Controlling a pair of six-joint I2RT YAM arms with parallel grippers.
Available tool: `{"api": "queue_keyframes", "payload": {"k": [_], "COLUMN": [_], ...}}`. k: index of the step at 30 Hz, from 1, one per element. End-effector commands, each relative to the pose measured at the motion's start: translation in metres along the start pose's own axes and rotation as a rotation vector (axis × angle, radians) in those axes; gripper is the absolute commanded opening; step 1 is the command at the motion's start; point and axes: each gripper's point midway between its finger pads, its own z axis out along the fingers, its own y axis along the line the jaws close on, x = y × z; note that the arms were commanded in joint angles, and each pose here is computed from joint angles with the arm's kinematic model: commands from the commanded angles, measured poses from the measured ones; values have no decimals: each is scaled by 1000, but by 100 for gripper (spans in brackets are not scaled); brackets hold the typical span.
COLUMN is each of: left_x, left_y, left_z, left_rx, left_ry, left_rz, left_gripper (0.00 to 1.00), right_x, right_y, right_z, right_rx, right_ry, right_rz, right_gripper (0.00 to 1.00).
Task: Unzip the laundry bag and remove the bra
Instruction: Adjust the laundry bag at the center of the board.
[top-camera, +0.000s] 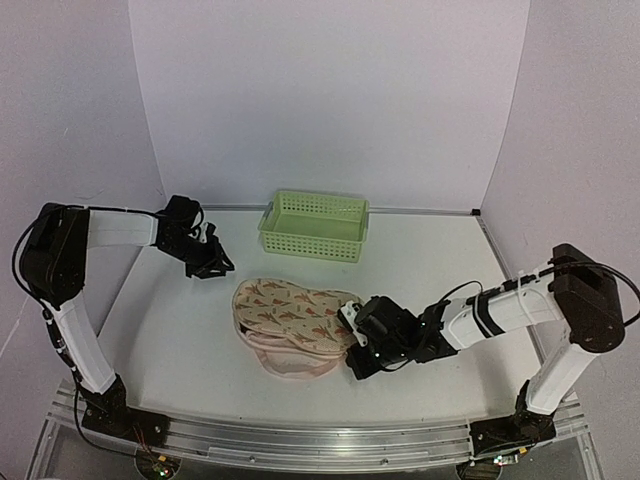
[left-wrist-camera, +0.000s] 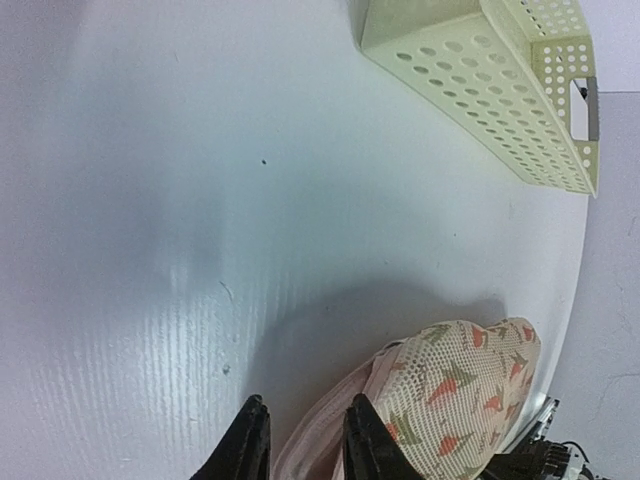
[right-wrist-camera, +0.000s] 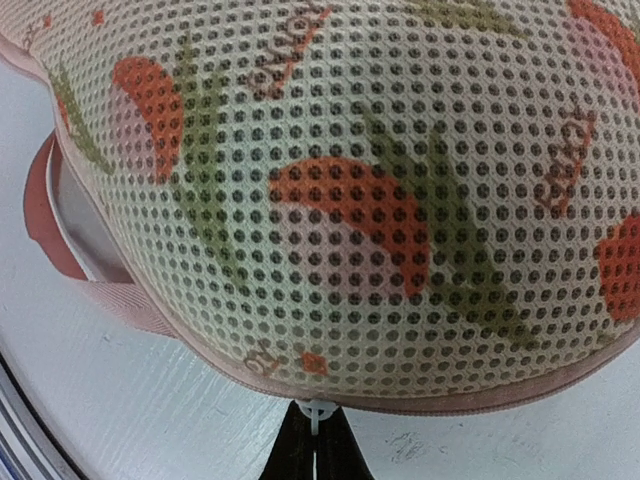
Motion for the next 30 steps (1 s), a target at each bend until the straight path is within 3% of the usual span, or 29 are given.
{"api": "queue_keyframes", "payload": {"k": [1, 3, 16, 23, 30], "left_x": [-22, -24, 50, 88, 108], "left_y": [-4, -11, -27, -33, -47], "left_z": [-23, -37, -88, -80, -46], "left_rx": [-64, -60, 117, 211, 277], "left_ry": [-74, -102, -76, -32, 5], "left_rz": [49, 56, -23, -93, -170], "left_gripper": [38, 46, 71, 79, 79], "right_x": [-29, -34, -75, -94, -110], "right_y": [16, 18, 45, 66, 81], "right_z": [-2, -1, 15, 33, 43], "right_rx": [-27, -26, -34, -48, -52], "right_ry": [-55, -62, -121, -138, -167], "right_rz": [84, 108, 177, 192, 185], "right_gripper": [0, 0, 0, 0, 0]}}
